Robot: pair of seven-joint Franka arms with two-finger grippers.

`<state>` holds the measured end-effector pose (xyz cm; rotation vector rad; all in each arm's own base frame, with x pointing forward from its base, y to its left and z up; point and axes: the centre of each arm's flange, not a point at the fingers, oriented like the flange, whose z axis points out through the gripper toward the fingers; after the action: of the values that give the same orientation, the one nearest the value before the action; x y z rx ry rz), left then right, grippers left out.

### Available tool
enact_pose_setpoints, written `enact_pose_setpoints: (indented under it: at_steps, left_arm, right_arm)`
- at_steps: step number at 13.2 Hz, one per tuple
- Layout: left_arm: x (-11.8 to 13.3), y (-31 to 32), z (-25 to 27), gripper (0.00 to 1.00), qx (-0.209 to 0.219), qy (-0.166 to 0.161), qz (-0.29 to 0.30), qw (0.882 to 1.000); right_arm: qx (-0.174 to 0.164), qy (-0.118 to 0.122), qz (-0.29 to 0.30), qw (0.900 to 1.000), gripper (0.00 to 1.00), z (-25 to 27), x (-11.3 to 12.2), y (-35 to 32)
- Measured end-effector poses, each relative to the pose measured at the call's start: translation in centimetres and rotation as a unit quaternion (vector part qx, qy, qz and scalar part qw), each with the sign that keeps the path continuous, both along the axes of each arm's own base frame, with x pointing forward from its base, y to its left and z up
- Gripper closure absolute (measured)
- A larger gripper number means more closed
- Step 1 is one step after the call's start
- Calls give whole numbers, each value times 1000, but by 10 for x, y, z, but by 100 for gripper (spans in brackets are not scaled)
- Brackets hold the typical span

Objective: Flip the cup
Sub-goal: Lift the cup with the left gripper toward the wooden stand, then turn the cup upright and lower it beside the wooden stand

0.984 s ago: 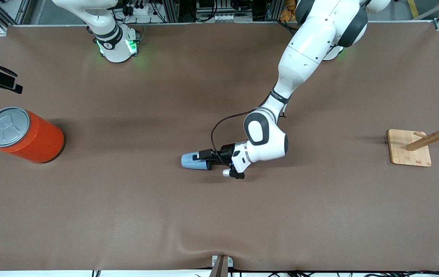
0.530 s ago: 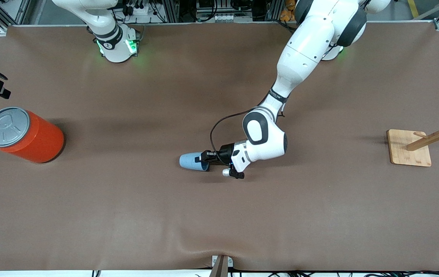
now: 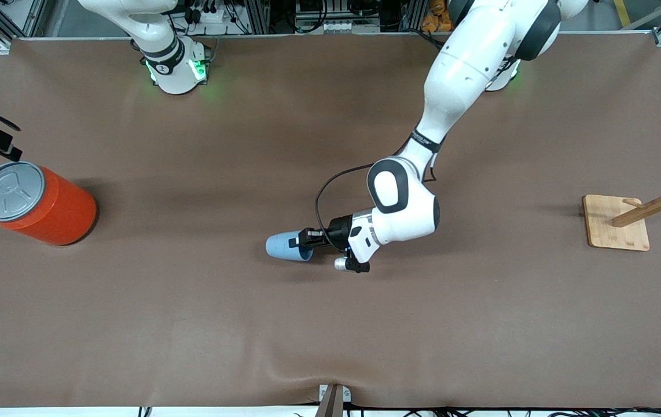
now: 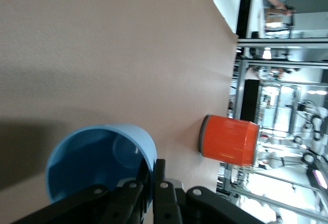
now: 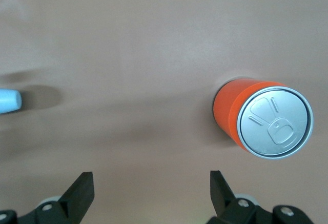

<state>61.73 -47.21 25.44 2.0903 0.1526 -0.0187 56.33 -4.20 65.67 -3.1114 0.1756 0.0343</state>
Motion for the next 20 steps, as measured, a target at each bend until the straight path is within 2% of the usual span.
enact_pose_setpoints:
  at_steps: [2,4,7,9,10,15,18,20]
  left_arm:
    - [6,5,34,95,59,3,-1,998]
    - [14,15,65,95,111,-13,0,994]
    - [37,76,92,95,186,-29,-34,982]
    - [46,128,97,95,252,-37,-54,965]
    - [41,146,100,95,285,-43,-64,955]
    - [-10,238,100,95,427,-56,-117,895]
    - [-30,305,92,95,484,-46,-125,865]
    - [-42,340,78,95,500,-31,-123,857]
  right_arm:
    - [-2,0,0,1000,0,0,0,0]
    - [-2,0,0,1000,0,0,1,0]
    - [-2,-1,1,1000,0,0,1,1]
    - [-2,-1,1,1000,0,0,1,1]
    - [-3,-3,1,1000,0,0,1,1]
    - [-6,-7,-6,1000,0,1,1,-7]
    - [-6,-8,-7,1000,0,2,1,-8]
    - [-6,-8,-6,1000,0,2,1,-7]
